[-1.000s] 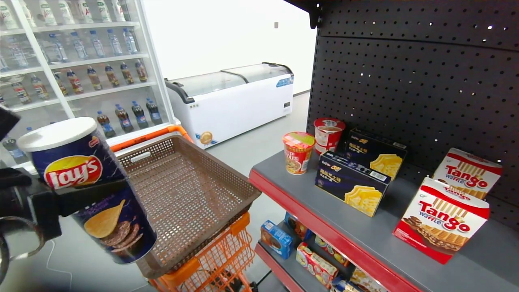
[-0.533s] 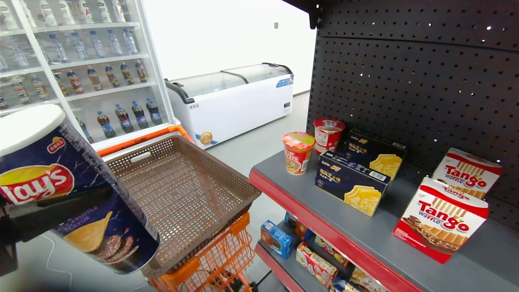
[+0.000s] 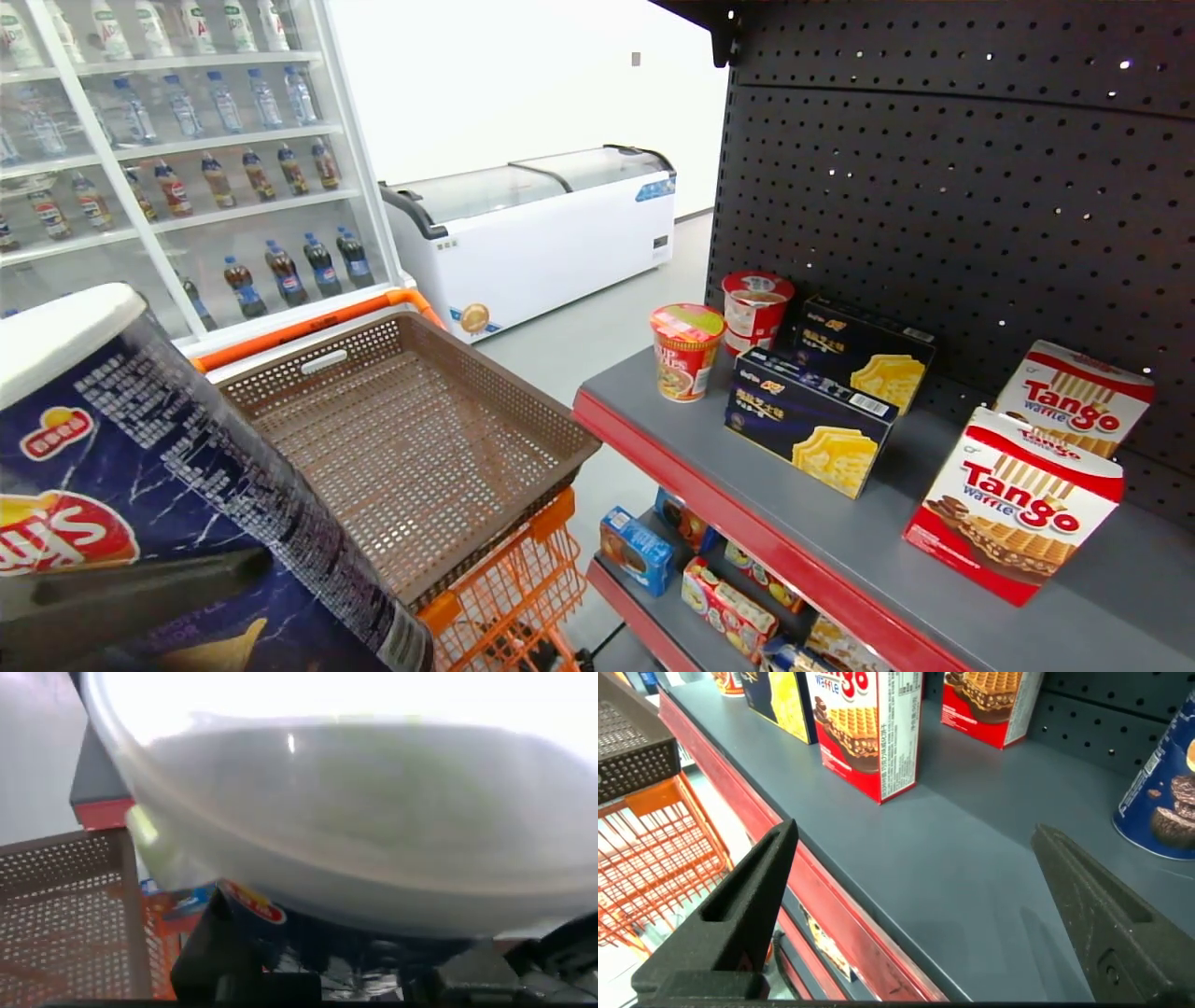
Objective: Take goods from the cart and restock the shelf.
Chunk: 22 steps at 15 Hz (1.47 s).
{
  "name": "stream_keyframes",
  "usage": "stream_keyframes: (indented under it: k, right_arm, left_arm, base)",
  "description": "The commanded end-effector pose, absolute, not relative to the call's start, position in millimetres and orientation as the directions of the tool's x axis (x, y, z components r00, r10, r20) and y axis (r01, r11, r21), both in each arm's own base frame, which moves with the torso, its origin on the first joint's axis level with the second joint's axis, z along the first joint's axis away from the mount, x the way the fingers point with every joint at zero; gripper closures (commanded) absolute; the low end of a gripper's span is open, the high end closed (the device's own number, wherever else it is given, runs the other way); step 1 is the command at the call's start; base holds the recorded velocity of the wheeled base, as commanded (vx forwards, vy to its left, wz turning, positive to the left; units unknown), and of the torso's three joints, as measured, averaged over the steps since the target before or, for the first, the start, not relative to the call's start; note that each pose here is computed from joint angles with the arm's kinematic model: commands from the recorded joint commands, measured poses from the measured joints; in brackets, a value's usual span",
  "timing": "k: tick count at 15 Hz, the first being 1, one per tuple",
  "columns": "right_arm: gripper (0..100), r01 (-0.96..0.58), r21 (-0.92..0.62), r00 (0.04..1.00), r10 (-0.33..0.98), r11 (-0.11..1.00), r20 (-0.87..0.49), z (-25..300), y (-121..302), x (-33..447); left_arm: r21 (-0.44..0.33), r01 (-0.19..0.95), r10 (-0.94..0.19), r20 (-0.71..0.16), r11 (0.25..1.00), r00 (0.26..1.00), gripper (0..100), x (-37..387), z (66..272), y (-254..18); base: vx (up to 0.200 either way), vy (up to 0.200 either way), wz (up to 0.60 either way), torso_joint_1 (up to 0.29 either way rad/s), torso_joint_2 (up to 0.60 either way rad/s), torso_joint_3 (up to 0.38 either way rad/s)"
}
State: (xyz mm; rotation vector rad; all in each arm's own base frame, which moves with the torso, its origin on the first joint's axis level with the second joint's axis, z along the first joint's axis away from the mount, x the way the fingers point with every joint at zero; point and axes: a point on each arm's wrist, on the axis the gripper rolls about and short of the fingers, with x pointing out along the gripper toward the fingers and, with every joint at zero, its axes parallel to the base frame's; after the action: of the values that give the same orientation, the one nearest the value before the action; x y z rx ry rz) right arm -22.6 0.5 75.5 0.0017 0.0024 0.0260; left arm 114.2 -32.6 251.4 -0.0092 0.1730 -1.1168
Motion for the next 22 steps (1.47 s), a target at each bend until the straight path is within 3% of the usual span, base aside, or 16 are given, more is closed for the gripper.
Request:
stream_keyframes:
  k: [1, 3, 8, 15, 22]
  right_arm:
    - [0, -0.026, 0.002, 1.0, 0.026, 1.0, -0.003, 76, 1, -23]
    - [0, -0.026, 0.002, 1.0, 0.026, 1.0, -0.003, 76, 1, -23]
    - [0, -0.026, 0.002, 1.0, 0.026, 1.0, -0.003, 76, 1, -23]
    - [0, -0.026, 0.002, 1.0, 0.026, 1.0, -0.003, 76, 1, -23]
    - [0, -0.026, 0.002, 1.0, 0.026, 1.0, -0.003, 76, 1, -23]
  left_arm:
    - [-0.131, 0.911, -0.915, -0.156, 0.392, 0.371, 100, 114, 239, -39]
    - [-0.18, 0.918, -0.929, -0.188, 0.353, 0.32, 100, 114, 224, -44]
    - [-0.173, 0.918, -0.928, -0.185, 0.356, 0.324, 100, 139, 234, -50]
    - [-0.179, 0.917, -0.927, -0.189, 0.357, 0.324, 100, 140, 234, -50]
    - [-0.178, 0.917, -0.927, -0.188, 0.357, 0.325, 100, 140, 234, -50]
  base:
    - [0.0, 0.0, 0.0, 0.0, 0.0, 0.0]
    - [0.0, 0.0, 0.0, 0.0, 0.0, 0.0]
    - [0.0, 0.0, 0.0, 0.0, 0.0, 0.0]
    - [0.0, 0.0, 0.0, 0.0, 0.0, 0.0]
    - [0.0, 0.0, -0.6, 0.004, 0.0, 0.004]
